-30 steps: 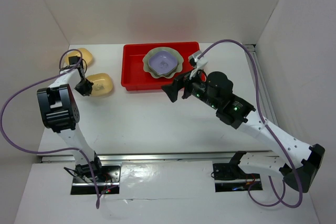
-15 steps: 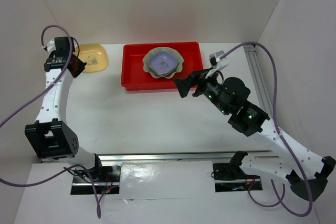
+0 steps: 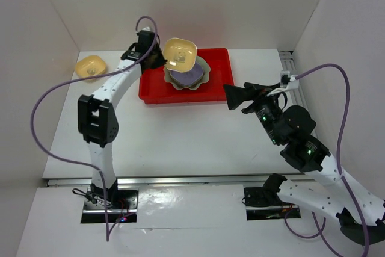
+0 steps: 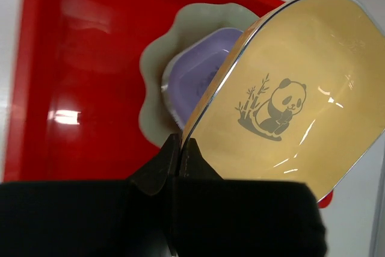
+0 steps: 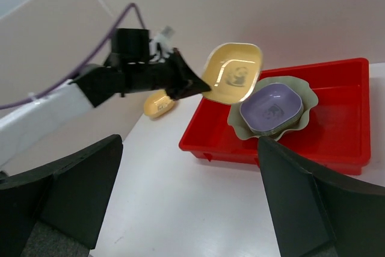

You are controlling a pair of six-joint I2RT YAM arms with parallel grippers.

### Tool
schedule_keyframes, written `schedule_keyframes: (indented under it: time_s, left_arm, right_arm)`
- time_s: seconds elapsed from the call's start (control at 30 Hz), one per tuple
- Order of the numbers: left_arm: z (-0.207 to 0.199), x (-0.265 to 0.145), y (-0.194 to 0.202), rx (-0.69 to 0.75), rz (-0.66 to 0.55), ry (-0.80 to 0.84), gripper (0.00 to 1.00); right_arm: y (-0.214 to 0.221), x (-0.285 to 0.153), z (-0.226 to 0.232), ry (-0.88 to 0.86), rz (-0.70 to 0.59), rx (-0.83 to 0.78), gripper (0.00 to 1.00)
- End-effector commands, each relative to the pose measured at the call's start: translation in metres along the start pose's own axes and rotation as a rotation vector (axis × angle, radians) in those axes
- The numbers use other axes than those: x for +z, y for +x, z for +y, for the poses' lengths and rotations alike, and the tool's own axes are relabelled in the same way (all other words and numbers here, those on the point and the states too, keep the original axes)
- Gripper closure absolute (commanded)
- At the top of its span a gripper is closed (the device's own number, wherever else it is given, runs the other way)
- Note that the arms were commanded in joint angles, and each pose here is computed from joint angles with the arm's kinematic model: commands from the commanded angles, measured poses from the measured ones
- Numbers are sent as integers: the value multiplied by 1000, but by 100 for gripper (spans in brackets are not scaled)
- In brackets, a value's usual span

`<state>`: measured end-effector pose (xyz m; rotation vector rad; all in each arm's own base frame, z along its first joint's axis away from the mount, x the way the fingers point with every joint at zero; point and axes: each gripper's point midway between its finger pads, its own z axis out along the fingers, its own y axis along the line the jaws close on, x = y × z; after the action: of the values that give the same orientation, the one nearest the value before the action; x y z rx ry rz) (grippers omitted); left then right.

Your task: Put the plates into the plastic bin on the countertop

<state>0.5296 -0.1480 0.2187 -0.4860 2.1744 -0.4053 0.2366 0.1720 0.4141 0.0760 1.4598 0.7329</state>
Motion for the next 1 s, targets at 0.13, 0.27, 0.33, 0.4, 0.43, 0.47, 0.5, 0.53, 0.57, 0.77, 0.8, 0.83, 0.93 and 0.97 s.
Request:
schedule_keyframes:
  time_s: [0.13, 0.27, 0.33, 0.4, 0.43, 0.47, 0.5, 0.53, 0.57, 0.77, 0.8, 0.83, 0.93, 0.97]
  left_arm:
    - [-16, 57, 6, 40, -27, 51, 100]
    - [-20, 68, 9, 46, -23, 46, 97]
    - [-29, 74, 14, 52, -13, 66, 84]
    - [-29, 78, 17, 65, 3, 70, 79]
    - [-31, 80, 17, 65, 6, 79, 73]
    - [-35, 78, 16, 65, 6, 94, 66]
    - [-35, 78, 15, 65, 6, 94, 51]
    - [-41, 77, 20, 62, 11, 102, 43]
    - [-43, 70, 15, 61, 3, 108, 38]
    - [-42, 37, -15, 61, -90, 68, 24]
    - [-31, 29, -19, 40, -107, 4, 24]
    - [-17, 14, -39, 9, -145, -36, 21]
    - [32, -12, -60, -59, -211, -228, 10]
    - [57, -26, -74, -101, -245, -295, 8]
  right_arm:
    - [10, 0, -2, 9, 26, 23, 0]
    - [17, 2, -5, 25, 37, 15, 0]
    - [16, 5, -2, 12, 32, 20, 0]
    - [21, 8, -1, 8, 47, 15, 0]
    - [21, 8, -1, 8, 47, 15, 0]
    - [25, 10, -1, 12, 56, 10, 0]
    - [25, 10, -1, 12, 56, 10, 0]
    - [28, 12, -2, 15, 63, 7, 0]
    - [28, 12, -2, 15, 63, 7, 0]
    - [28, 13, 1, 6, 68, 7, 0]
    - [28, 13, 1, 6, 68, 7, 0]
    - [31, 15, 1, 9, 76, 3, 0]
    - [32, 14, 3, 1, 80, 4, 0]
    - [34, 15, 5, -13, 82, 7, 0]
